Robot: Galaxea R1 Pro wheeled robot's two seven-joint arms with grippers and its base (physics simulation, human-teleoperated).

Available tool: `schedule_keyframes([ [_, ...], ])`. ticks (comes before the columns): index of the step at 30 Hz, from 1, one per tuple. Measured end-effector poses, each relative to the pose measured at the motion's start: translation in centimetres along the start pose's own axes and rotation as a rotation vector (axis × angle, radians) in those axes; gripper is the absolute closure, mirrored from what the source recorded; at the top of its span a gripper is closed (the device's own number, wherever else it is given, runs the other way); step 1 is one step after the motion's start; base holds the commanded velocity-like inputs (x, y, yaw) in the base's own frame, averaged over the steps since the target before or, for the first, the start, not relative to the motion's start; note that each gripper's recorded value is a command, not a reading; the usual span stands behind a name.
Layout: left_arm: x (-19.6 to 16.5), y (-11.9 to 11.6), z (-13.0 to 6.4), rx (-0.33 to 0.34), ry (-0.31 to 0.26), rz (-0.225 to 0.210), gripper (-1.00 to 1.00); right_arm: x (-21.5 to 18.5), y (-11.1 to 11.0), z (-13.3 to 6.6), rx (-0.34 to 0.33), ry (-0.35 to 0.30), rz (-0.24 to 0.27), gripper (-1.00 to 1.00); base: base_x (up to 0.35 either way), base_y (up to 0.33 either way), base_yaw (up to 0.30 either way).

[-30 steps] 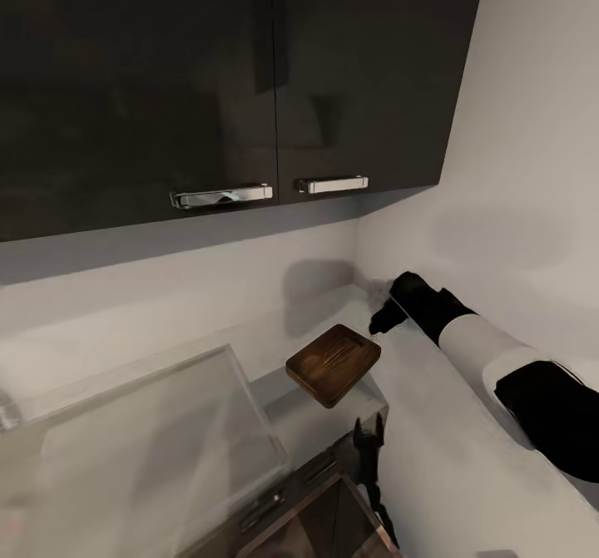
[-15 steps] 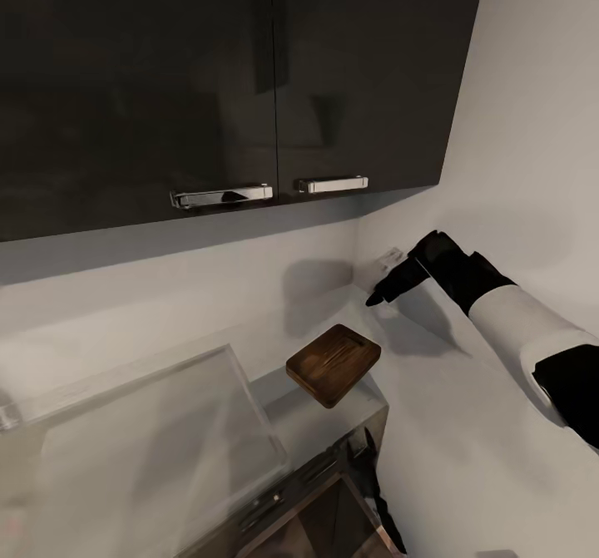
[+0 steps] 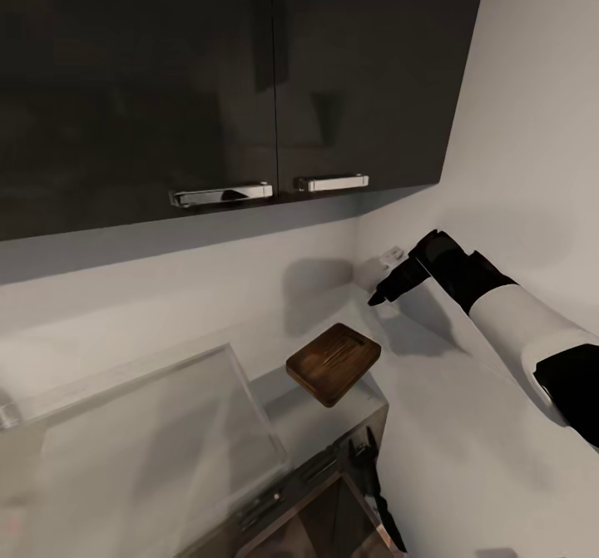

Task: In the kitchen, take the Vidalia onion out of the sink, dice it on the chopping board with the paring knife, put the diced onion into the bowl on the countertop, then place both the paring knife and the chopping board into the sink.

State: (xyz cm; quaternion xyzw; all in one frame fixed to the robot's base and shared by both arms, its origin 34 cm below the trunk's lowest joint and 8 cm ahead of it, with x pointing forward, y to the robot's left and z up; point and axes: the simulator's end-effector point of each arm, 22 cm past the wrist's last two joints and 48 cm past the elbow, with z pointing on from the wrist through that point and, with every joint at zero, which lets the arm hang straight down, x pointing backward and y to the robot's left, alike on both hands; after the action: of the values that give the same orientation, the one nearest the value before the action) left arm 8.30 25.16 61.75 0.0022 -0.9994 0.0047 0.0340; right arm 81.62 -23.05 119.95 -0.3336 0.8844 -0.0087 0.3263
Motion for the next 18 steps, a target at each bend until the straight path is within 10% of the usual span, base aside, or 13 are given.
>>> schedule_keyframes([
  [18, 0.9, -0.1, 0.0, 0.001, 0.023, 0.000, -1.00, 1.0, -0.8, 1.6, 0.033, 0.034, -0.010, -1.00, 0.000, 0.000, 0.000],
])
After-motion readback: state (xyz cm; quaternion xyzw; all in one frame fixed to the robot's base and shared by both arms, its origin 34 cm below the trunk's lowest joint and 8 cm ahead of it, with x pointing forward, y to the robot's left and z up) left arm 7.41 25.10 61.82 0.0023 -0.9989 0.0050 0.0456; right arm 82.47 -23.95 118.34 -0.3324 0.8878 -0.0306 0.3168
